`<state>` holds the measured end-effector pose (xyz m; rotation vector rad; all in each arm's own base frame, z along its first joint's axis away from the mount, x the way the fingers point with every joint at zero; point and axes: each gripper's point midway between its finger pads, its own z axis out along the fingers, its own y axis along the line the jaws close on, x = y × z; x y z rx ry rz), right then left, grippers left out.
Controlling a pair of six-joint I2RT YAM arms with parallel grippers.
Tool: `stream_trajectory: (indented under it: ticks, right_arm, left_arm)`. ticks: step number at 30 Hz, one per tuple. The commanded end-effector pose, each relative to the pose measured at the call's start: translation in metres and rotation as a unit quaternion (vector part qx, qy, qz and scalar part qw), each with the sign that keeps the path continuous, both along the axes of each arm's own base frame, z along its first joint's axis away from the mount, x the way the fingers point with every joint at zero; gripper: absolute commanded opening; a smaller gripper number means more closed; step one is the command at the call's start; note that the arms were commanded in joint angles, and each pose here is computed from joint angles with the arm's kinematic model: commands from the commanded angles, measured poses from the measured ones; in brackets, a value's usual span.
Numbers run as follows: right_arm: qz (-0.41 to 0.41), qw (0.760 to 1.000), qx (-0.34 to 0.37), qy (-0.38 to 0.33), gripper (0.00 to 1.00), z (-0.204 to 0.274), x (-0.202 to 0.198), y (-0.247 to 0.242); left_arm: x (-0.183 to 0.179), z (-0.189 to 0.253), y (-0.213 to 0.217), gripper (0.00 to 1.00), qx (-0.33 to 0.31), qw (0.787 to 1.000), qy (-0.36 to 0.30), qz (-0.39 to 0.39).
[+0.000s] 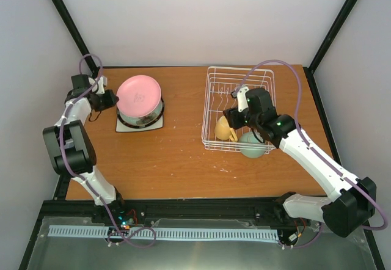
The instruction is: Load the mixed dishes into the dish rack
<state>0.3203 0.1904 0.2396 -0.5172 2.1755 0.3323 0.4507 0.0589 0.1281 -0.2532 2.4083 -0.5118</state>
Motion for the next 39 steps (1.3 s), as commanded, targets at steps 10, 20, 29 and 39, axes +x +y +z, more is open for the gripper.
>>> stream_trajectory:
  ticks: [10, 20, 29, 39]
  right_arm:
    - [0.272, 0.921, 0.270, 0.070, 0.78, 0.074, -0.033, 0.117]
    - [0.315, 0.894, 0.300, 0.110, 0.84, 0.081, -0.029, 0.137]
    - [0.318, 0.880, 0.335, 0.111, 0.84, 0.093, -0.018, 0.149]
    - [0.329, 0.873, 0.341, 0.114, 0.77, 0.088, -0.009, 0.166]
  left_arm:
    - [-0.037, 0.134, -0.108, 0.01, -0.021, 0.981, -0.173, -0.084]
    - [-0.079, 0.172, -0.144, 0.01, -0.033, 0.970, -0.213, -0.112]
    - [-0.092, 0.178, -0.156, 0.01, -0.068, 0.964, -0.219, -0.132]
    - [-0.105, 0.180, -0.170, 0.00, -0.116, 0.957, -0.219, -0.149]
